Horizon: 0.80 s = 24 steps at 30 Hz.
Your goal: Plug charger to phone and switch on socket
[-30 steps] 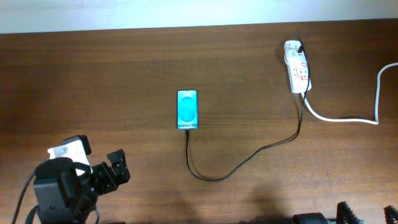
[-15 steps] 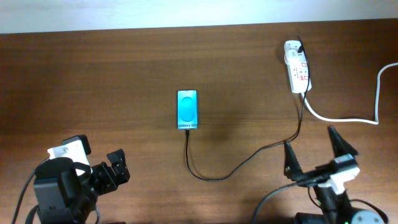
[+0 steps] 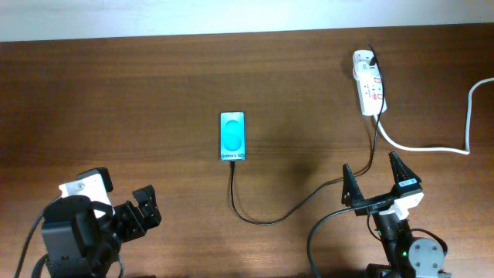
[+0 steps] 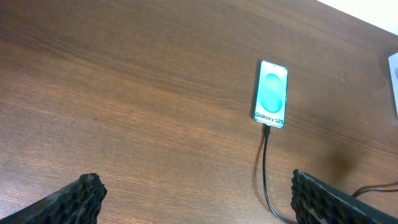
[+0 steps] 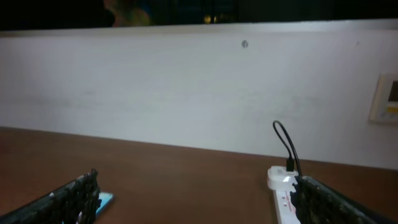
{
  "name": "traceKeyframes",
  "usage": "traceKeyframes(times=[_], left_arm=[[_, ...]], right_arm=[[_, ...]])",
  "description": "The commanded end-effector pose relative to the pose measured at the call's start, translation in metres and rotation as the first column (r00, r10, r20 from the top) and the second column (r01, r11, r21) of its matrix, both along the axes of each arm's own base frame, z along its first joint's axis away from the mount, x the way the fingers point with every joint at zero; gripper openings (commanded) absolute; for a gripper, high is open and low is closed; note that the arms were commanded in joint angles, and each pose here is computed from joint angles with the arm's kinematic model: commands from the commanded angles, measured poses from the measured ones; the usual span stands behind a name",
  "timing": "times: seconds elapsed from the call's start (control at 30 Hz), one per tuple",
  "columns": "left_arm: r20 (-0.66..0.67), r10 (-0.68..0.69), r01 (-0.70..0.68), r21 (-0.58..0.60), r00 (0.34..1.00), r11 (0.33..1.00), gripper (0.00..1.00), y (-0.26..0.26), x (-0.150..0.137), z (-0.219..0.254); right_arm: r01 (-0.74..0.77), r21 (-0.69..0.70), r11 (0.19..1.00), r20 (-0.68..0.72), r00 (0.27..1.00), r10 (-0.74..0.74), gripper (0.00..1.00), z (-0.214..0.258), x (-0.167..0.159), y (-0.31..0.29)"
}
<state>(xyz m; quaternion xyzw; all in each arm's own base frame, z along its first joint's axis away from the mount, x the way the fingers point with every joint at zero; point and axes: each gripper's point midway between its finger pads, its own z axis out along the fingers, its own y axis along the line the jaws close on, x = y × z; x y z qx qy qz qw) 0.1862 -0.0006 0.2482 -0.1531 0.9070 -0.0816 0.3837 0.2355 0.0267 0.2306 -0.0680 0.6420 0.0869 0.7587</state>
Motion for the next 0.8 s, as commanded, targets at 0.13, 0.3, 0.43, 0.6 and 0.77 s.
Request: traceKeyframes(times=[0.13, 0.3, 0.43, 0.6, 0.77], left_arm=[[-0.002, 0.011, -0.011, 0.011, 1.0, 1.0, 0.99, 0.003, 0.0, 0.0], [-0.002, 0.011, -0.011, 0.011, 1.0, 1.0, 0.99, 0.003, 0.0, 0.0], [-0.002, 0.011, -0.011, 0.011, 1.0, 1.0, 0.99, 0.003, 0.0, 0.0], [-0.002, 0.011, -0.011, 0.011, 1.0, 1.0, 0.99, 0.003, 0.0, 0.0], [-0.002, 0.011, -0.011, 0.011, 1.0, 1.0, 0.99, 0.003, 0.0, 0.0]], right_arm=[[0.042, 0.033, 0.999, -0.046, 0.998, -0.04, 0.98, -0.023, 0.006, -0.009], [0.058, 0.031, 0.998, 0.002, 0.998, -0.059, 0.98, -0.012, 0.005, -0.012], [0.056, 0.022, 0.998, 0.095, 0.994, -0.058, 0.98, 0.01, -0.001, -0.011], [0.057, 0.029, 0.998, 0.023, 0.998, -0.058, 0.98, -0.007, 0.004, -0.011], [0.06, 0.034, 0.998, -0.033, 0.998, -0.058, 0.98, -0.02, 0.006, -0.012]])
